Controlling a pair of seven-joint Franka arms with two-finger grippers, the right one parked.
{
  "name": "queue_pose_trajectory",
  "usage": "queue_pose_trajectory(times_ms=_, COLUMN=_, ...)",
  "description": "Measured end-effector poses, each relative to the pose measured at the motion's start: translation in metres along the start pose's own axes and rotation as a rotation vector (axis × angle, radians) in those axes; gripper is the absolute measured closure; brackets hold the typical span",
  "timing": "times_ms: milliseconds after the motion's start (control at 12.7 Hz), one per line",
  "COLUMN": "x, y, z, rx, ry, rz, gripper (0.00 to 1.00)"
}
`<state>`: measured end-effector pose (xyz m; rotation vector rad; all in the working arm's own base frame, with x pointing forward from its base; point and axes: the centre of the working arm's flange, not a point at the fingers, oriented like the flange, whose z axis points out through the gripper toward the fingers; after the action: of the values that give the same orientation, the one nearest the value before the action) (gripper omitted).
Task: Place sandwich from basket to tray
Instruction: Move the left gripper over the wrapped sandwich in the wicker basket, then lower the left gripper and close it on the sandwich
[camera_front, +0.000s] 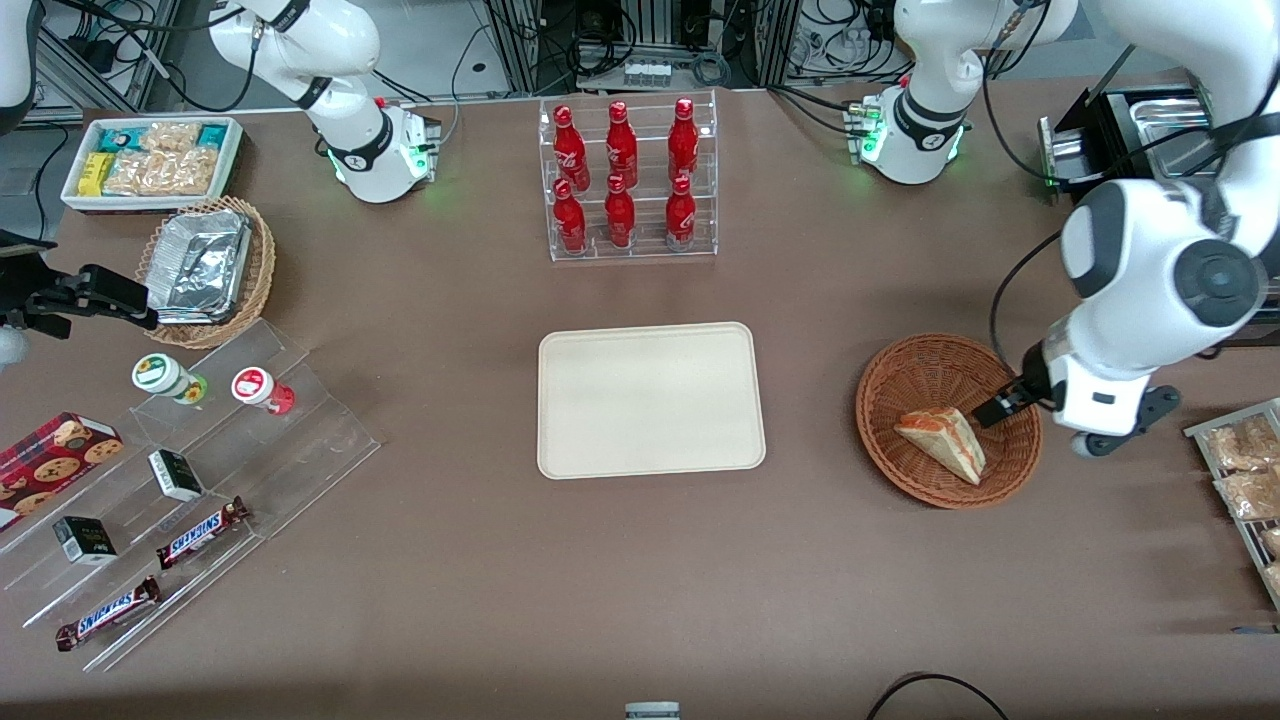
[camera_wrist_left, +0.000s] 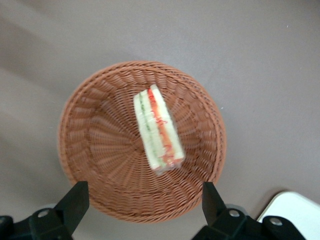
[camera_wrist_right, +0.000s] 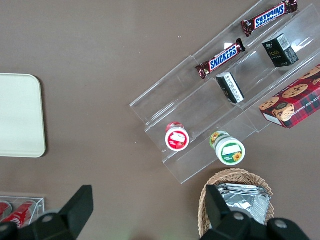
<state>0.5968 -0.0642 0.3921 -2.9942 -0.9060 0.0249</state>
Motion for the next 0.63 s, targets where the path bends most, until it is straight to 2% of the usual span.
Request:
queue_pose_trajectory(times_ms=316, x=-0.009, y=0.015, z=0.034, rx=-0.014, ry=0.014, rz=-0.052, gripper=0.0)
queue_pose_trajectory(times_ms=632, x=-0.005, y=0.013, z=0.059, rx=0.002, ry=-0.003, rz=-0.067, gripper=0.0)
